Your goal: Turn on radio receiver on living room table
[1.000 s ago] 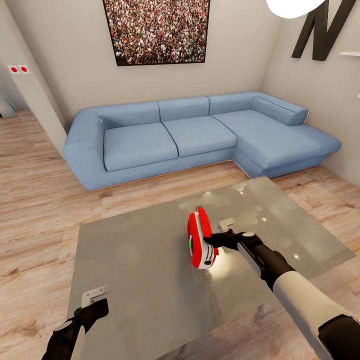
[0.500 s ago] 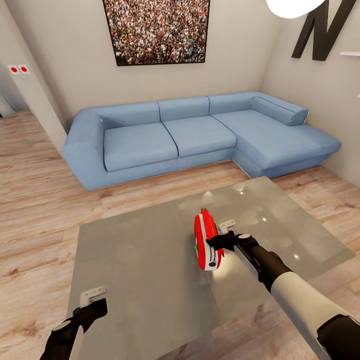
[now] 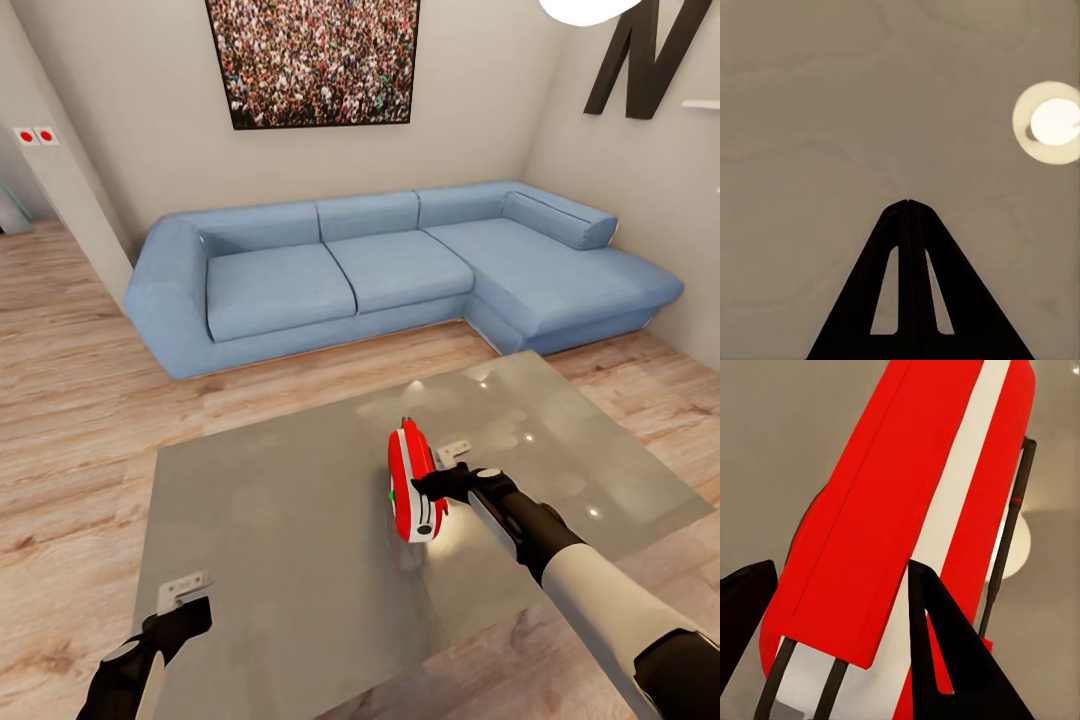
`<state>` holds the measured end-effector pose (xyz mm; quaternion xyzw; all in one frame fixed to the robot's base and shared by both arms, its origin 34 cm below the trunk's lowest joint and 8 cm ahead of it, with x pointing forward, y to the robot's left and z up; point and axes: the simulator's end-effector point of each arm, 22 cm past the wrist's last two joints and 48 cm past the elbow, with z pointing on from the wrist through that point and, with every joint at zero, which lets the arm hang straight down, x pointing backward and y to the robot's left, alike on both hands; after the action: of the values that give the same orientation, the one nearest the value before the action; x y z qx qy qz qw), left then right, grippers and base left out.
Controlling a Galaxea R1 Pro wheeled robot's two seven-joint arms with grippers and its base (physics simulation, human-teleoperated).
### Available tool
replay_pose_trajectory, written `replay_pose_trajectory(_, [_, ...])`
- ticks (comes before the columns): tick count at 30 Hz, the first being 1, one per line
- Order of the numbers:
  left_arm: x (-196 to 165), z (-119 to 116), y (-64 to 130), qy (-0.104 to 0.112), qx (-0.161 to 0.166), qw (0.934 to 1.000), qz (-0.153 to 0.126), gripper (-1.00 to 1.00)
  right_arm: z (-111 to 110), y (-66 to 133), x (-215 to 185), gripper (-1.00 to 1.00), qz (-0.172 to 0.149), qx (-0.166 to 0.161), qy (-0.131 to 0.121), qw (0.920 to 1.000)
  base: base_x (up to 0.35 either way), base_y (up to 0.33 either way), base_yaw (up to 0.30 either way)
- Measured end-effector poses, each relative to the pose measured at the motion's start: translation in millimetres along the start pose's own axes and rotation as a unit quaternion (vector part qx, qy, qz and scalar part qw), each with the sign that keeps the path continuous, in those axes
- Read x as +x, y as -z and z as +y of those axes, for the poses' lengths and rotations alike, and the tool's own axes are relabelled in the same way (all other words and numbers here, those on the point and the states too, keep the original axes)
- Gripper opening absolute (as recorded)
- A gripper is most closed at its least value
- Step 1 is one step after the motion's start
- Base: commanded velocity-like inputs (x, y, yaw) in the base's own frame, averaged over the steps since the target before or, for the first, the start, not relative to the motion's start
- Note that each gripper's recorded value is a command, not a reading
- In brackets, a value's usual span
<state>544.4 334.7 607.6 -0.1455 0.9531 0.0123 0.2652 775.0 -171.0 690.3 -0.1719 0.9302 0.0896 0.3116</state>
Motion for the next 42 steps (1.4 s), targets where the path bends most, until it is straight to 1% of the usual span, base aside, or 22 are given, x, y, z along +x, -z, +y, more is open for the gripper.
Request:
replay_pose_trajectory(12, [1, -1, -1.3, 0.001, 0.003, 1.0, 0.002, -1.0, 0, -1.4, 2, -1.0, 0.0, 0.0, 0.0, 1.0, 0.0, 0.0, 0.0])
replay_pose_trajectory(20, [7, 0, -11.5, 0.001, 0.002, 1.0, 0.001, -1.0, -1, -10.0, 5, -1.0, -0.003, -0.001, -0.001, 1.0, 0.0, 0.0, 0.0])
replay_pose_trajectory(29, [14, 0, -23.4, 0.0, 0.002, 1.0, 0.001, -1.0, 1, -18.2, 1, -1.0, -0.016, -0.002, 0.005, 0.9999, 0.0, 0.0, 0.0])
replay_pose_trajectory(42, [14, -2, -23.5, 0.0, 0.004, 1.0, 0.002, -1.0, 1, -18.2, 1, -1.0, -0.016, -0.002, 0.005, 0.9999, 0.0, 0.0, 0.0])
